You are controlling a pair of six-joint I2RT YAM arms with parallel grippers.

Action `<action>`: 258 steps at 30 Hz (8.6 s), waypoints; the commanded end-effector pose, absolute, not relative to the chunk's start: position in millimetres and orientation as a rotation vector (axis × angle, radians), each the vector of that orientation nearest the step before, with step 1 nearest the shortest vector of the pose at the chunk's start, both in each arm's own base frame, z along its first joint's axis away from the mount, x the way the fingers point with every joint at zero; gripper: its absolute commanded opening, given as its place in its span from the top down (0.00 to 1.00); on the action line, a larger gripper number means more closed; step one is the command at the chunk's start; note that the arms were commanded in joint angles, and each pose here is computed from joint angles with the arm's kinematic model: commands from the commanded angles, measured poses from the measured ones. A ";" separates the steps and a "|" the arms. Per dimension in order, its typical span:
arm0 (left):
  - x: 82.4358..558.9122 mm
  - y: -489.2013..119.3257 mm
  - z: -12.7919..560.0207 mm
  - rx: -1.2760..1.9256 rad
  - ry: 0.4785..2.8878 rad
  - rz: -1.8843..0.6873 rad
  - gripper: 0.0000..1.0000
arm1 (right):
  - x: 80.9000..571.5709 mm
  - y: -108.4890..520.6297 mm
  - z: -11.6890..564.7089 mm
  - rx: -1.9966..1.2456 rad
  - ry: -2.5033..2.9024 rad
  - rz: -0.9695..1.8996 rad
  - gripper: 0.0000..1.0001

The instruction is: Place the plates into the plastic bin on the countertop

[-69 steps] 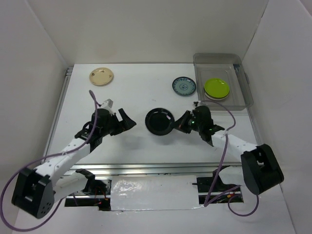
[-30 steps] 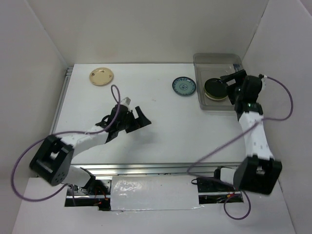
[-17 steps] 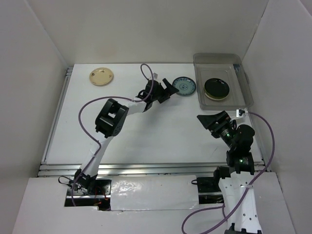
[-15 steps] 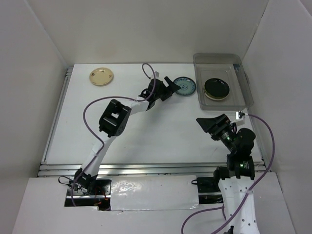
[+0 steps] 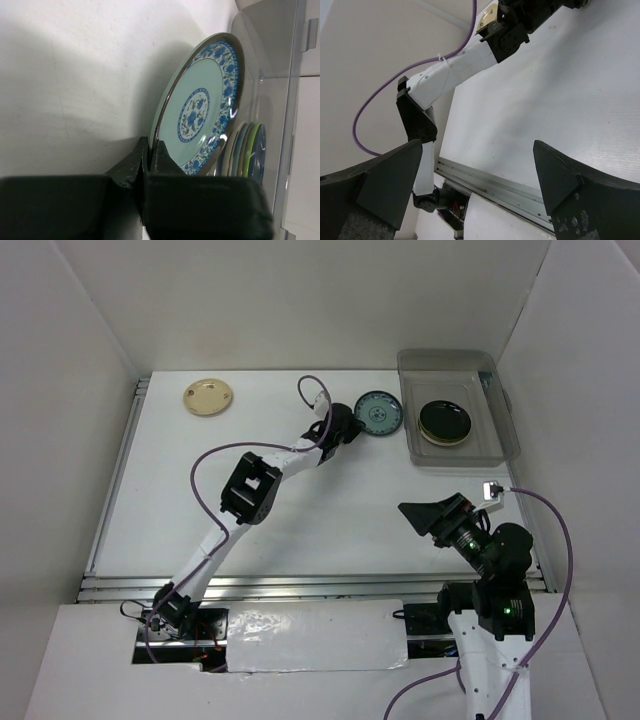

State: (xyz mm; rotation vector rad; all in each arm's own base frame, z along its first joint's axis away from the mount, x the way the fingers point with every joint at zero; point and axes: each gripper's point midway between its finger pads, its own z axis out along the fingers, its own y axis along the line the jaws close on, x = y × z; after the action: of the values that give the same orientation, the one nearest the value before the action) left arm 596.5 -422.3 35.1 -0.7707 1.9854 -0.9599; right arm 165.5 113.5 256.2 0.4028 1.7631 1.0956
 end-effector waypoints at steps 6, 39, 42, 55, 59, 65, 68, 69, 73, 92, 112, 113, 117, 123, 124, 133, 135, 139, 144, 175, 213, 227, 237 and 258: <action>548.9 -338.4 37.1 -0.911 2.016 -0.649 1.00 | 168.4 105.5 258.4 0.401 1.763 1.015 0.00; 267.5 -241.5 133.2 -0.273 2.365 -1.228 1.00 | 289.3 239.9 141.2 0.207 2.172 1.146 0.88; 268.3 -215.3 127.3 -0.318 2.422 -1.027 0.81 | 291.4 232.6 145.6 0.261 2.178 1.052 1.00; 220.6 -92.0 232.8 -0.510 2.028 -0.583 0.01 | 426.6 -4.6 222.7 0.991 1.830 0.489 1.00; 214.6 -100.0 215.3 -0.421 2.104 -0.590 0.01 | 459.7 -76.6 184.4 1.220 1.797 0.395 1.00; 211.8 -110.6 203.7 -0.305 2.183 -0.603 0.01 | 503.9 -120.8 152.0 1.264 1.860 0.433 0.95; 212.9 -107.4 203.9 -0.278 2.182 -0.573 0.01 | 518.4 -124.3 143.0 1.259 1.895 0.402 0.95; 213.6 -105.8 203.8 -0.277 2.182 -0.563 0.01 | 520.0 -127.0 142.8 1.266 1.888 0.390 0.95; 215.6 -110.5 198.3 -0.262 2.197 -0.584 0.01 | 520.9 -130.9 150.2 1.289 1.857 0.359 0.22; 360.1 -59.9 158.4 -1.014 1.819 -0.688 0.01 | 351.5 125.2 258.9 0.362 1.815 0.959 0.00; 568.2 54.5 -44.4 -1.691 1.881 -0.105 0.13 | 163.2 223.0 222.2 0.038 1.871 1.452 0.00; 570.8 54.9 -50.6 -1.703 1.893 -0.082 0.16 | 161.6 224.0 223.4 0.030 1.873 1.459 0.00; 580.3 56.6 -57.7 -1.711 1.892 -0.042 0.67 | 158.3 223.4 228.7 0.028 1.876 1.465 0.00; 577.7 63.1 -38.7 -1.718 1.859 -0.076 1.00 | 159.8 214.6 244.4 0.023 1.845 1.401 0.00; 575.4 66.2 -35.1 -1.722 1.859 -0.072 1.00 | 162.7 212.4 244.6 0.026 1.841 1.373 0.00; 520.7 41.8 103.0 -1.331 1.863 -0.145 1.00 | 195.6 207.9 238.0 0.062 1.853 1.223 0.00; 492.0 15.4 122.0 -1.244 1.929 -0.229 1.00 | 212.4 210.8 233.2 0.054 1.901 1.154 0.00; 430.0 -51.8 125.4 -0.990 2.123 -0.371 1.00 | 241.7 223.5 251.3 0.009 1.941 1.092 0.00; 367.1 -134.5 131.3 -0.687 2.268 -0.616 1.00 | 272.1 243.9 254.9 -0.130 2.016 1.013 0.00; 250.4 -211.2 130.9 -0.350 2.383 -1.056 0.10 | 272.2 223.3 184.6 0.138 2.111 1.147 1.00; 168.5 -158.7 222.5 0.135 2.199 -0.845 0.01 | 471.1 -116.9 159.9 1.325 1.793 0.554 0.53; 230.8 -84.6 263.9 -0.210 2.102 -0.304 0.01 | 380.0 -18.5 276.1 0.730 1.867 0.296 0.00; 268.0 -23.7 297.2 -0.388 2.043 -0.019 0.01 | 231.8 42.8 332.6 0.341 1.831 0.269 0.00; 143.9 12.7 308.9 -0.516 1.921 -0.103 0.01 | 83.7 24.7 353.0 0.139 1.740 0.447 0.00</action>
State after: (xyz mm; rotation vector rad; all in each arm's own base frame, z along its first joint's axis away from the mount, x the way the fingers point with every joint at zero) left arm 156.2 12.7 313.8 -0.4979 1.9088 -0.0825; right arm 89.1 21.9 363.2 0.1963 1.6982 0.4586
